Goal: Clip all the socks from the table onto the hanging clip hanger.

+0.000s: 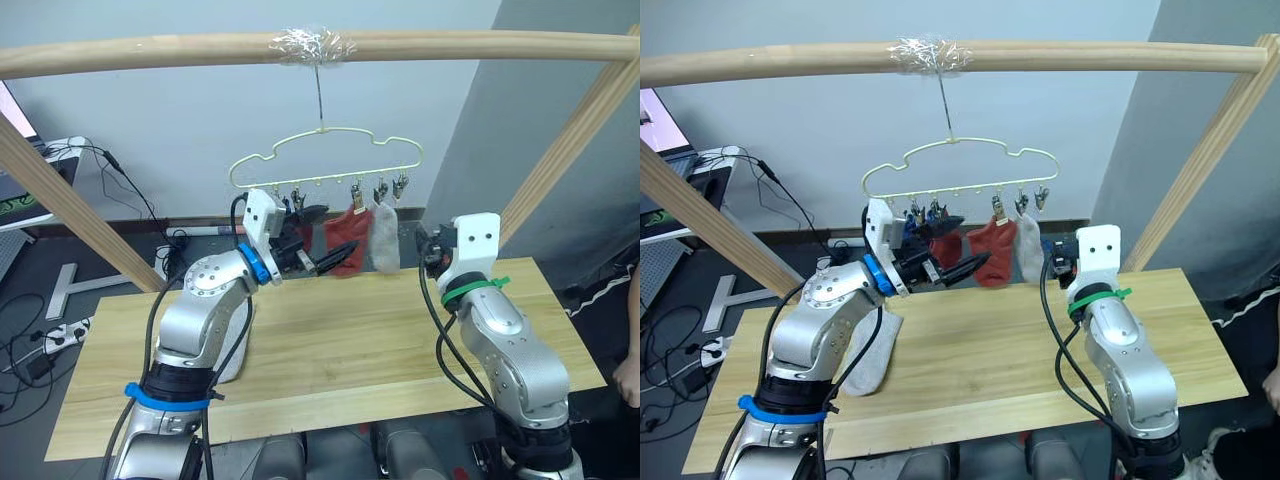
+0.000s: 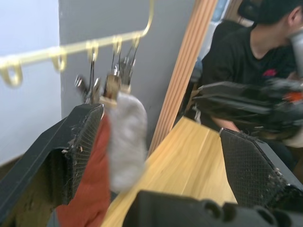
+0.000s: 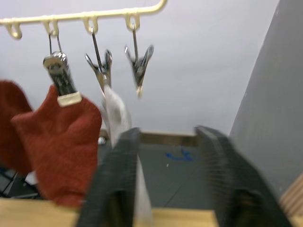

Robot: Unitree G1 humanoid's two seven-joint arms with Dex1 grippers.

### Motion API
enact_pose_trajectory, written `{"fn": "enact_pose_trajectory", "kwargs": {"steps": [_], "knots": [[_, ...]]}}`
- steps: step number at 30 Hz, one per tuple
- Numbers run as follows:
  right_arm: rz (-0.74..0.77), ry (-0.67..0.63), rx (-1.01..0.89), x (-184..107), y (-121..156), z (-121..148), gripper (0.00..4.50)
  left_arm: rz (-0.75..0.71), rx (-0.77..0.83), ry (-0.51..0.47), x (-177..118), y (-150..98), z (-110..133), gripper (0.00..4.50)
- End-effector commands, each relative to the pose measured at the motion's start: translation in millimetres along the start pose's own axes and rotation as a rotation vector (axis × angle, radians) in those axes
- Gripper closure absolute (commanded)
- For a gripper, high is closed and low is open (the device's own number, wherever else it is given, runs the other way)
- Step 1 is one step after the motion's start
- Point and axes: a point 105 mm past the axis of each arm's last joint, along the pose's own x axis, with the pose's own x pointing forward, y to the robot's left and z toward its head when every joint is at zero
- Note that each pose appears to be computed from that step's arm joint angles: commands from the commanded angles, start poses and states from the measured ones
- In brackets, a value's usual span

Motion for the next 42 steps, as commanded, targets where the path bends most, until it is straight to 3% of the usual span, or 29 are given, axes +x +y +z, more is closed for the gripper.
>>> {"fn": "enact_pose_trajectory", "kwargs": {"steps": [1,21,42], "knots": [[-0.004,-0.069,-0.017,8.0,0.7,12.9,2.93,-0.018,0.031,-0.033,-5.2,-7.4,13.8,0.0],[0.028,-0.104,0.033,69.9,3.3,12.1,2.93,-0.057,0.056,-0.099,-3.7,-17.1,40.3,0.0],[0.063,-0.148,0.028,79.0,6.8,24.8,2.93,-0.046,0.07,-0.121,3.2,-12.1,45.1,0.0]]}}
